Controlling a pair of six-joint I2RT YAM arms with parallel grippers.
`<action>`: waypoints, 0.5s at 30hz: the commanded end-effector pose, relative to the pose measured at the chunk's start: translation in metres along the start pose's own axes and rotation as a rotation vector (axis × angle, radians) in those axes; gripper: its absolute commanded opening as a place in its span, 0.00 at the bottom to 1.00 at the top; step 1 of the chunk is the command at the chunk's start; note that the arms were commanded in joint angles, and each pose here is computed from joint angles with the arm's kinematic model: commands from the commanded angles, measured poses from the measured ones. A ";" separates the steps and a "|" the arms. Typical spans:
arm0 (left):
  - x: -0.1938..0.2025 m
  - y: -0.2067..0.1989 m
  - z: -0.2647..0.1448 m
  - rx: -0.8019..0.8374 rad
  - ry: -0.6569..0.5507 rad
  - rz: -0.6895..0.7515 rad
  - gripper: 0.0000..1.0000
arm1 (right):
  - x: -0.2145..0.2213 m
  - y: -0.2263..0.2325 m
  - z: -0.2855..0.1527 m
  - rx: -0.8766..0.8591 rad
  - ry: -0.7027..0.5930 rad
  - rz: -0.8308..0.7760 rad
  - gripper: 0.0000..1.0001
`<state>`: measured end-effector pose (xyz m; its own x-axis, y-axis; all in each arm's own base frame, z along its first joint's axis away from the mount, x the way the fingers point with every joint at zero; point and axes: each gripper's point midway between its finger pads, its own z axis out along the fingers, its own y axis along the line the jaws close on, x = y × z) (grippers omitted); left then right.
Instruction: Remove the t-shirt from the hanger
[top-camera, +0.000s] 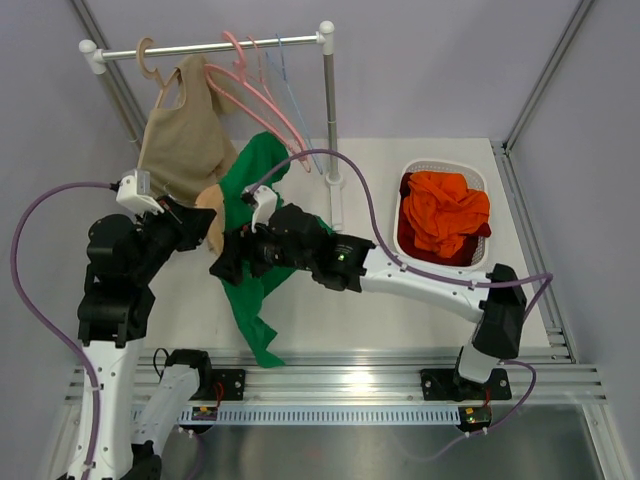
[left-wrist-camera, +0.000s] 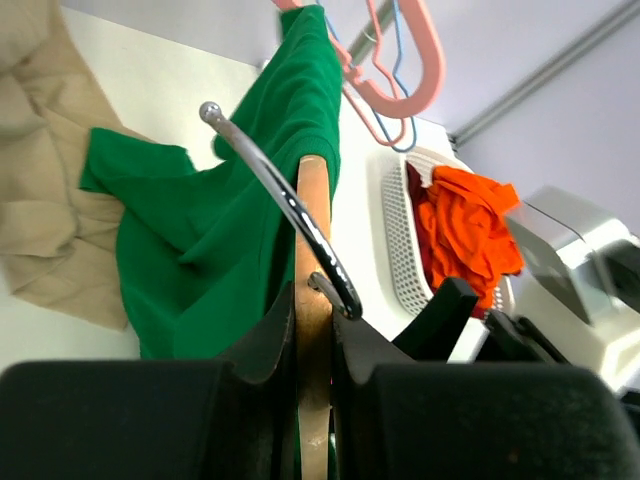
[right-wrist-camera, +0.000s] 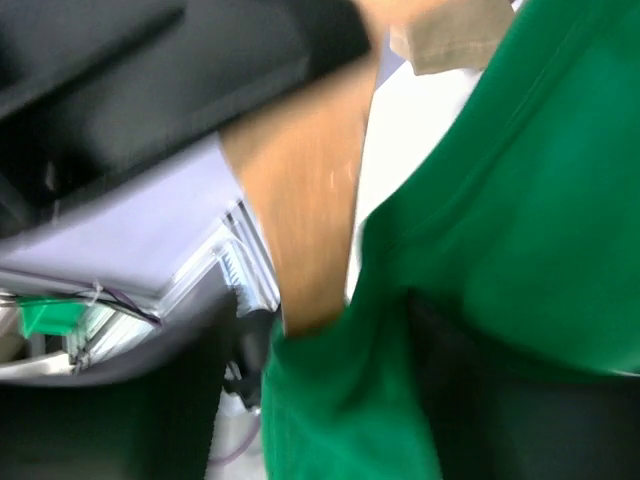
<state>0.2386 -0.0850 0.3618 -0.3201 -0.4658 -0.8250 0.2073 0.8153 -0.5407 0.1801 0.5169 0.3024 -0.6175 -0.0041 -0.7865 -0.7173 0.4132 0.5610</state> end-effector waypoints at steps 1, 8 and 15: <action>-0.037 -0.011 -0.011 -0.001 -0.134 0.062 0.00 | -0.029 0.032 -0.048 -0.079 -0.098 -0.062 0.88; -0.062 -0.035 -0.021 0.050 -0.181 0.029 0.00 | -0.001 0.013 -0.089 -0.056 -0.074 -0.090 0.99; -0.090 -0.047 -0.039 0.049 -0.274 0.023 0.00 | 0.080 0.039 -0.087 -0.135 0.058 -0.120 0.99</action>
<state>0.2316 -0.0743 0.4163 -0.2024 -0.4911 -0.8473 0.2083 0.8238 -0.5272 0.0969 0.4423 0.3002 -0.5592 -0.0610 -0.8268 -0.7970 0.3141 0.5159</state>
